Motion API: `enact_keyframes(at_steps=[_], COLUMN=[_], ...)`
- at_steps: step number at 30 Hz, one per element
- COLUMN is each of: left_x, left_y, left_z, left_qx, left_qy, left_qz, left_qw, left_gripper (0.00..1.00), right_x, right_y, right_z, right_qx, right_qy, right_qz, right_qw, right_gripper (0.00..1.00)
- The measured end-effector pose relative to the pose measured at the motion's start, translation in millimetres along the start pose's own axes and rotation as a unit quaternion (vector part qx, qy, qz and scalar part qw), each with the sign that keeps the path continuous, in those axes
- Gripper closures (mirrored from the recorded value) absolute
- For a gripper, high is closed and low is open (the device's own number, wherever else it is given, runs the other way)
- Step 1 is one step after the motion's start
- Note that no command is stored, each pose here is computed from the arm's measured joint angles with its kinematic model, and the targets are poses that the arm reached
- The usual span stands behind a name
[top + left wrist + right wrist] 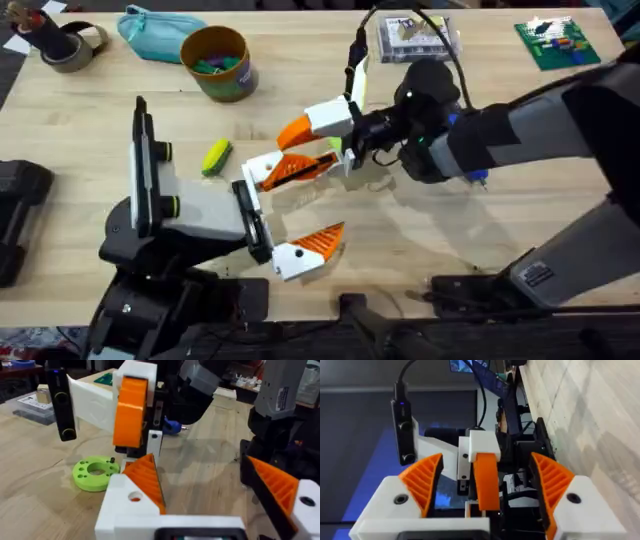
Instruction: Pick up the gripper from the table and insert it into the empty holder that is missing its gripper. Then pick up a screw, insert it into the mounting hole, and use the screwdriver to tighten it. Finally, clean up the table by picking up the vegetable and placing it into the bucket.
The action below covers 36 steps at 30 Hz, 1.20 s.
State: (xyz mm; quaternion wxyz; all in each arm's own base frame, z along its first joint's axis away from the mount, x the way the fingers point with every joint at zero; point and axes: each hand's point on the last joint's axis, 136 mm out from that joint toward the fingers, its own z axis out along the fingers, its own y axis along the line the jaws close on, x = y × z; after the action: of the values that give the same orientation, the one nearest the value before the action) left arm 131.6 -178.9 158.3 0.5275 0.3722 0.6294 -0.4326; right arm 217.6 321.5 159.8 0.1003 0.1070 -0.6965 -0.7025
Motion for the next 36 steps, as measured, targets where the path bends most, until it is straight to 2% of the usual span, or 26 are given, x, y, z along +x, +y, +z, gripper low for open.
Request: enact_keyframes(at_steps=[15,24,31,36], left_x=[0.1,0.0,0.1,0.1], left_y=[-0.5,-0.6,-1.0,-1.0], left_z=[0,0,0,0], left_qx=[0.002,0.002,0.003,0.003], left_qy=[0.0,0.0,0.0,0.0], left_qz=[0.0,0.0,0.0,0.0], left_qw=[1.0,1.0,1.0,1.0], left_gripper=[0.013,0.014,0.014,0.014], right_x=[-9,-15,1,9], right_y=[1,30,2,-4], right_z=[-12,-47,-55,-49], right_qx=[0.0,-0.006,0.004,0.003], right_qy=[-0.019,-0.059,-0.086,-0.099], right_qz=[-0.001,-0.046,-0.002,-0.014], right_qw=[1.0,0.997,0.996,0.995], right_gripper=[0.007,0.007,0.007,0.007])
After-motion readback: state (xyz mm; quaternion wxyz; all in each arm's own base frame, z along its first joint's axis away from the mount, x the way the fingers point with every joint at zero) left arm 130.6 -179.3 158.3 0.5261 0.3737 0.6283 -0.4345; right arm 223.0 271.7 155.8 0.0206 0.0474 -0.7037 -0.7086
